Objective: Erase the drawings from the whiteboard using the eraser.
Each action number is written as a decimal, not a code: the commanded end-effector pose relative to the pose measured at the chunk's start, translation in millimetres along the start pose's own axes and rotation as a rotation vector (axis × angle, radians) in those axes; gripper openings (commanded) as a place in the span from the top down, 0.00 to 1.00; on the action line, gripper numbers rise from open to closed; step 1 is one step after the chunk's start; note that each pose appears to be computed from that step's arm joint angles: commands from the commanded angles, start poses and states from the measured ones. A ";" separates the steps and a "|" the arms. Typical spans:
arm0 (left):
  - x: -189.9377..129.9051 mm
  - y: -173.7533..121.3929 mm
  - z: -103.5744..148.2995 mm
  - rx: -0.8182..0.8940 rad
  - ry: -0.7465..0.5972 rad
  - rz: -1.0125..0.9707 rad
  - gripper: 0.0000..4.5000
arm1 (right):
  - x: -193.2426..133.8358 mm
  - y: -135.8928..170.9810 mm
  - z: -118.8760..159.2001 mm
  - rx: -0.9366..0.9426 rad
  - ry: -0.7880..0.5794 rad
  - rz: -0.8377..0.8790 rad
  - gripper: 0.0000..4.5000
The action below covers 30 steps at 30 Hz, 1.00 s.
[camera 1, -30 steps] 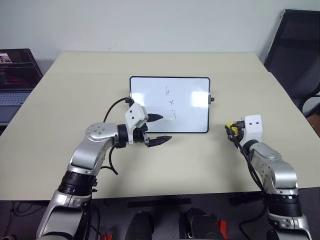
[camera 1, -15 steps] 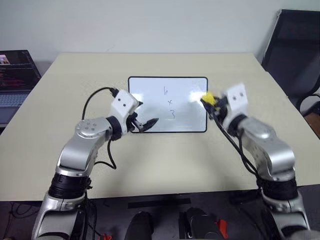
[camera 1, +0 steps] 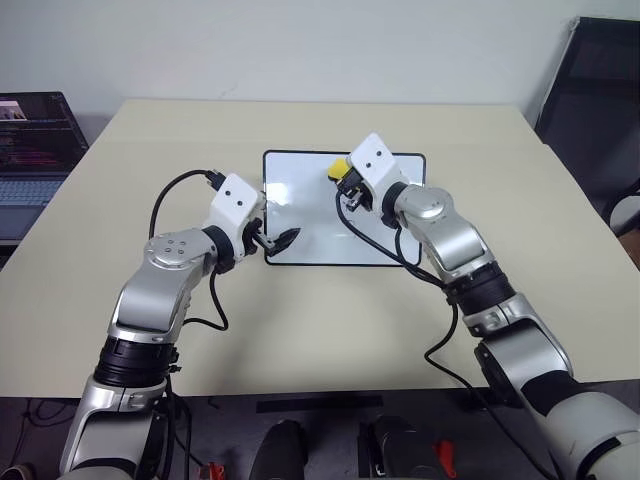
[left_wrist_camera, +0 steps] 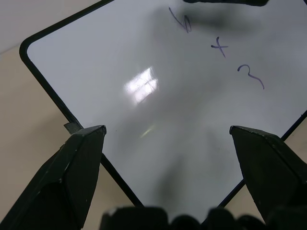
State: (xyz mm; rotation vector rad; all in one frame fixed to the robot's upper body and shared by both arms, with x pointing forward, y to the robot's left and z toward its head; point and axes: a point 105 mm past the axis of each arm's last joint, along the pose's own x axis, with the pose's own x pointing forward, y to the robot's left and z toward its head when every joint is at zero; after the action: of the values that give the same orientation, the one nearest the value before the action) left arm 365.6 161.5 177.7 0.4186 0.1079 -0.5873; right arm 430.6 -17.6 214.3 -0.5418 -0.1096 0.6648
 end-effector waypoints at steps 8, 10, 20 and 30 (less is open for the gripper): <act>-2.4 -6.0 14.0 0.054 -0.050 -0.006 0.00 | 23.2 -6.4 8.6 -0.094 -0.010 -0.005 0.75; -1.9 -7.6 14.4 0.058 -0.053 -0.011 0.00 | 26.2 -1.0 3.1 -0.115 0.019 0.030 0.75; 0.0 -10.6 14.0 0.059 -0.062 -0.019 0.00 | 22.1 -0.3 -16.2 -0.160 0.089 0.076 0.75; 3.2 -15.1 19.4 0.061 -0.075 -0.034 0.00 | 14.0 8.6 -40.3 -0.194 0.178 0.182 0.75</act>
State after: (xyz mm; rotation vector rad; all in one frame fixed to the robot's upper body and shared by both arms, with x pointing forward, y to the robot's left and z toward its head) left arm 361.4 147.8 174.2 0.4272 0.0899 -0.6303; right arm 450.8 -16.5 195.5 -0.7679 -0.0382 0.7473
